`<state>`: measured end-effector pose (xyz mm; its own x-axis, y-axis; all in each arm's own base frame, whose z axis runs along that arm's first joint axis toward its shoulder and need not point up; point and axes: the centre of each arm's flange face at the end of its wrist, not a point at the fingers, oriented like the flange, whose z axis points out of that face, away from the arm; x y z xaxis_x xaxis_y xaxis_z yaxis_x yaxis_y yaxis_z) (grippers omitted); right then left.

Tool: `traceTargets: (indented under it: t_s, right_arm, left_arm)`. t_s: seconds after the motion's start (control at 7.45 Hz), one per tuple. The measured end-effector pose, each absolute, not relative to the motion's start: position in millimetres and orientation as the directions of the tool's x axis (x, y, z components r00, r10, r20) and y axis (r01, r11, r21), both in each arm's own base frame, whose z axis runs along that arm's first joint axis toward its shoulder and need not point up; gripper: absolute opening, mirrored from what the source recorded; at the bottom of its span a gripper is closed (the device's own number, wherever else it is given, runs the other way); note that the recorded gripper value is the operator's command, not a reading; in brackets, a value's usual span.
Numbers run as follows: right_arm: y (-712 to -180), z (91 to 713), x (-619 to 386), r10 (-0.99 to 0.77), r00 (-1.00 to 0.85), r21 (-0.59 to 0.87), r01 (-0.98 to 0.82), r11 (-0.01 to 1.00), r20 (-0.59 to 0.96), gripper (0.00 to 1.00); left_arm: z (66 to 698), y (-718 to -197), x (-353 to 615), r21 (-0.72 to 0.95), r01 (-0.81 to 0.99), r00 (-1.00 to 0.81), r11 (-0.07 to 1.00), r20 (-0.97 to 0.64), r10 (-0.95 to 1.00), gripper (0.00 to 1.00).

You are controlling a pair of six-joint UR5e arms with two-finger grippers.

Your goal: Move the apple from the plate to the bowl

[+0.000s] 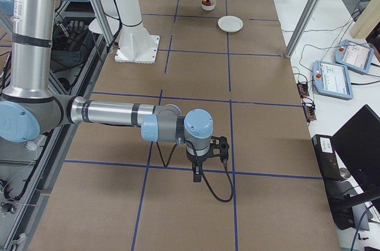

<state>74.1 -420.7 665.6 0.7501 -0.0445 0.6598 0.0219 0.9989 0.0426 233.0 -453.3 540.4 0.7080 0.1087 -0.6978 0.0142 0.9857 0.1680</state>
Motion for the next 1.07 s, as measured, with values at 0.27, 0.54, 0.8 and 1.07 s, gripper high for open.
traceTargets:
  t_s: [0.27, 0.54, 0.8, 1.07]
  right_arm:
    - [-420.7, 665.5, 74.1, -0.045, 0.750, 0.043, 0.022, 0.999, 0.660, 1.00]
    - [-420.7, 665.4, 74.3, -0.044, 0.750, 0.043, 0.021, 0.999, 0.660, 1.00]
    - [-420.7, 665.4, 74.2, -0.045, 0.750, 0.043, 0.022, 0.999, 0.660, 1.00]
    - [-420.7, 665.4, 74.2, -0.045, 0.750, 0.043, 0.022, 0.999, 0.660, 1.00]
  left_arm:
    - [552.9, -486.0, 150.4, 0.269, -0.066, 0.769, 0.961, -0.600, 0.220, 1.00]
    - [567.2, -494.7, 52.1, 0.269, -0.126, 0.751, 0.955, -0.603, 0.269, 1.00]
    - [587.8, -480.2, -32.9, 0.162, -0.049, 0.726, 0.986, -0.672, 0.147, 1.00]
    - [605.5, -466.0, -74.9, 0.087, 0.025, 0.723, 0.996, -0.690, 0.043, 1.00]
